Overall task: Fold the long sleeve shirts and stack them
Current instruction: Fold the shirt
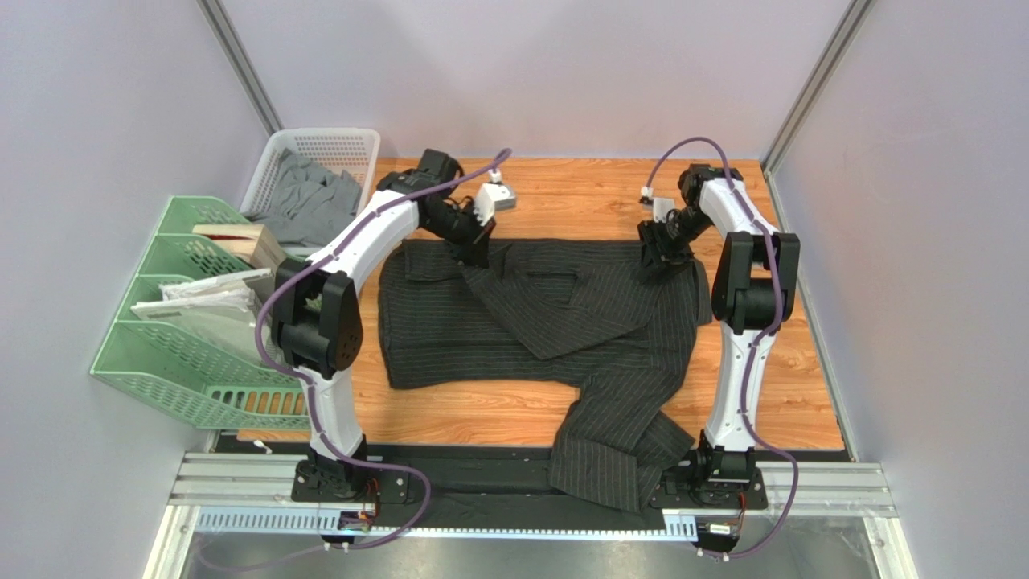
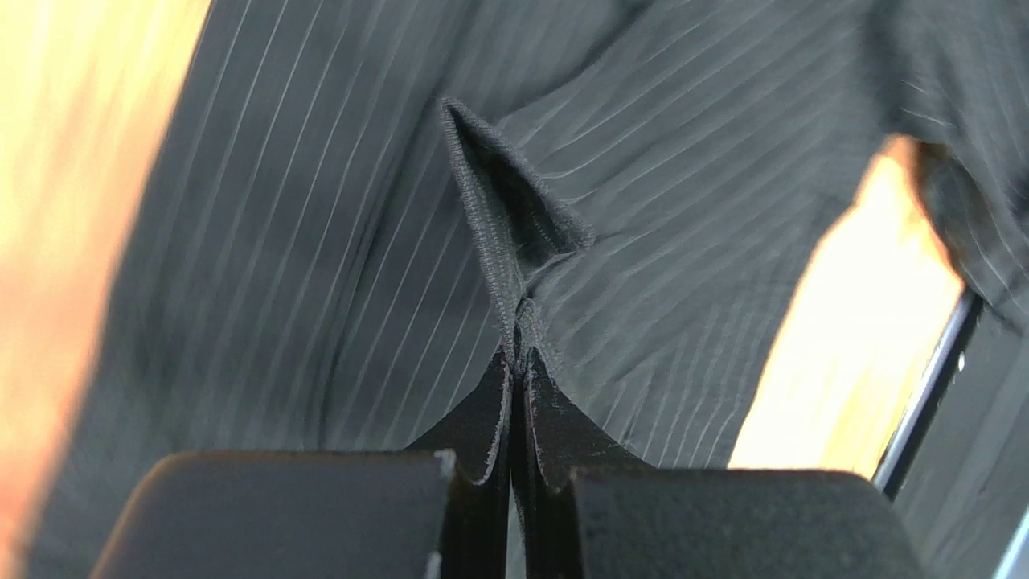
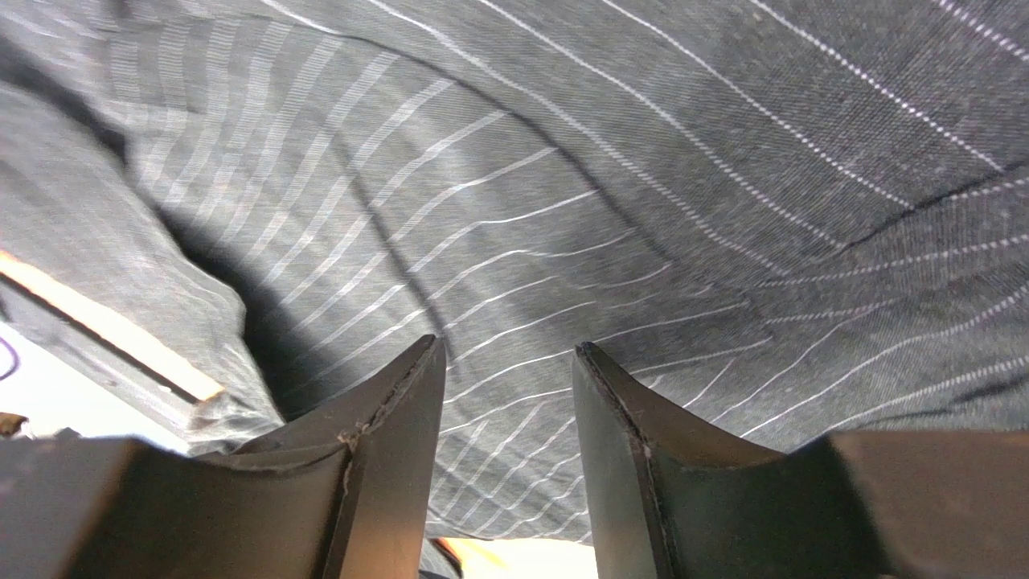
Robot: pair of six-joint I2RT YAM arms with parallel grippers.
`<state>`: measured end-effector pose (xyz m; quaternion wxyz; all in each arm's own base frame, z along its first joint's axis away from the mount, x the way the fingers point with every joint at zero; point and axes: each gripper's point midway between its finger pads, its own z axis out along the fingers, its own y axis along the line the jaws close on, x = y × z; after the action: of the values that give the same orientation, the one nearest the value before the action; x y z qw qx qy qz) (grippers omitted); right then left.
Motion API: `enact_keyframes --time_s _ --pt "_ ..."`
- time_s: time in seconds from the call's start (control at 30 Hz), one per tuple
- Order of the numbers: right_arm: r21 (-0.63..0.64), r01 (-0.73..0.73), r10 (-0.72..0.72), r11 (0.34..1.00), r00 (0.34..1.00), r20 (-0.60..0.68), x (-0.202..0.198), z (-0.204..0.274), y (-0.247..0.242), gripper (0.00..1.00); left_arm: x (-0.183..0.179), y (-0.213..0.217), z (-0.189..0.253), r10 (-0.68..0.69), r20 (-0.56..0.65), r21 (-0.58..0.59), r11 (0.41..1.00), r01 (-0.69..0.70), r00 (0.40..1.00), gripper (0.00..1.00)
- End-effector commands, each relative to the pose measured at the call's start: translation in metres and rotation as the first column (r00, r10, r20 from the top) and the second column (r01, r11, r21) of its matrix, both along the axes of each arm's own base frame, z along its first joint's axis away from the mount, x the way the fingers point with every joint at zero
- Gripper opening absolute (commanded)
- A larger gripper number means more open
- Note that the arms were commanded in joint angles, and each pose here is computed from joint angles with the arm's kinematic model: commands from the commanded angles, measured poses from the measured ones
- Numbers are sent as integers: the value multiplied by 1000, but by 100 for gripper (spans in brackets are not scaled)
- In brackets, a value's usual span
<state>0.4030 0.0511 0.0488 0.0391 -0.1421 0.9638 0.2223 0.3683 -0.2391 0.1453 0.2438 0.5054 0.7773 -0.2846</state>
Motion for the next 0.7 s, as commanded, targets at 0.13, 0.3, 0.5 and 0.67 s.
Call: enact_keyframes --time_s 0.13,0.3,0.5,0.67 --pt "-82 -46 43 996 998 -41 -3 -16 -15 47 13 59 -13 375 -44 -27 926 -376 926 0" --pt "-92 -47 42 995 998 -56 -6 -18 -17 47 18 86 -6 487 49 -72 873 -483 872 0" --pt "-87 -42 36 995 997 -64 -7 -16 -16 47 24 86 30 492 142 -200 864 -462 859 0" --pt "-74 -30 26 997 998 -56 -3 -10 -13 46 42 105 21 554 205 -138 832 -537 807 0"
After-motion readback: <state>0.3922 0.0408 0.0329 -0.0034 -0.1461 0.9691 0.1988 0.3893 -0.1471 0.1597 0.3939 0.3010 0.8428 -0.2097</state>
